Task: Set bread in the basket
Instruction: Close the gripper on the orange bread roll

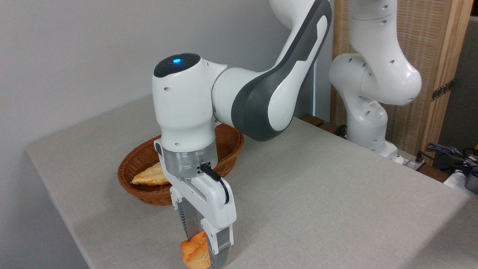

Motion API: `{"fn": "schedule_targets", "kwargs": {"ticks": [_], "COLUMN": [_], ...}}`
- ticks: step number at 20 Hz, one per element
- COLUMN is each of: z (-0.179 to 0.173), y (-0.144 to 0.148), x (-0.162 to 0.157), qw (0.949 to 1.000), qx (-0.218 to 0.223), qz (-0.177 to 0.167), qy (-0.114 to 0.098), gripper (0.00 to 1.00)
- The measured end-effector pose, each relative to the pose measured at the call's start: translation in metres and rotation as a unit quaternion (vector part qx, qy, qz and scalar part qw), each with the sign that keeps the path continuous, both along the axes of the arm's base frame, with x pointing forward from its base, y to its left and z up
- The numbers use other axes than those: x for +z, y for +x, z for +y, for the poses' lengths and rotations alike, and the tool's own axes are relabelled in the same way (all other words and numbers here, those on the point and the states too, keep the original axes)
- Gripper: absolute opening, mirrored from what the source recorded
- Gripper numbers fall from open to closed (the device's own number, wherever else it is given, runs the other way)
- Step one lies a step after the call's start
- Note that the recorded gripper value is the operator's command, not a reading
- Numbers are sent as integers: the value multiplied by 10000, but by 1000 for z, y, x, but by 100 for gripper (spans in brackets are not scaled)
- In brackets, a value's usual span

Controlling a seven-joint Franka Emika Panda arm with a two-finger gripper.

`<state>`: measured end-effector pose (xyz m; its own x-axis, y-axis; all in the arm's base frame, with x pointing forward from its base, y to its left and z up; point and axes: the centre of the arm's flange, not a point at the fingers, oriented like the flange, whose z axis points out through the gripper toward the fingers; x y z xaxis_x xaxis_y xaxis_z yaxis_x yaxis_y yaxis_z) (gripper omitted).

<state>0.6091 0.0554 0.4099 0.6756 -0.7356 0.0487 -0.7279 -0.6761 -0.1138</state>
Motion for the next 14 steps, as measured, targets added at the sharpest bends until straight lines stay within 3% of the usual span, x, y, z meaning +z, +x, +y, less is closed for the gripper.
{"fn": "schedule_targets", "kwargs": {"ticks": [14], "z": [-5], "y": [1], "x": [-2], "qw": [10000], "qx": [-45], "qz": [12], "qy": [-9], "gripper": [31]}}
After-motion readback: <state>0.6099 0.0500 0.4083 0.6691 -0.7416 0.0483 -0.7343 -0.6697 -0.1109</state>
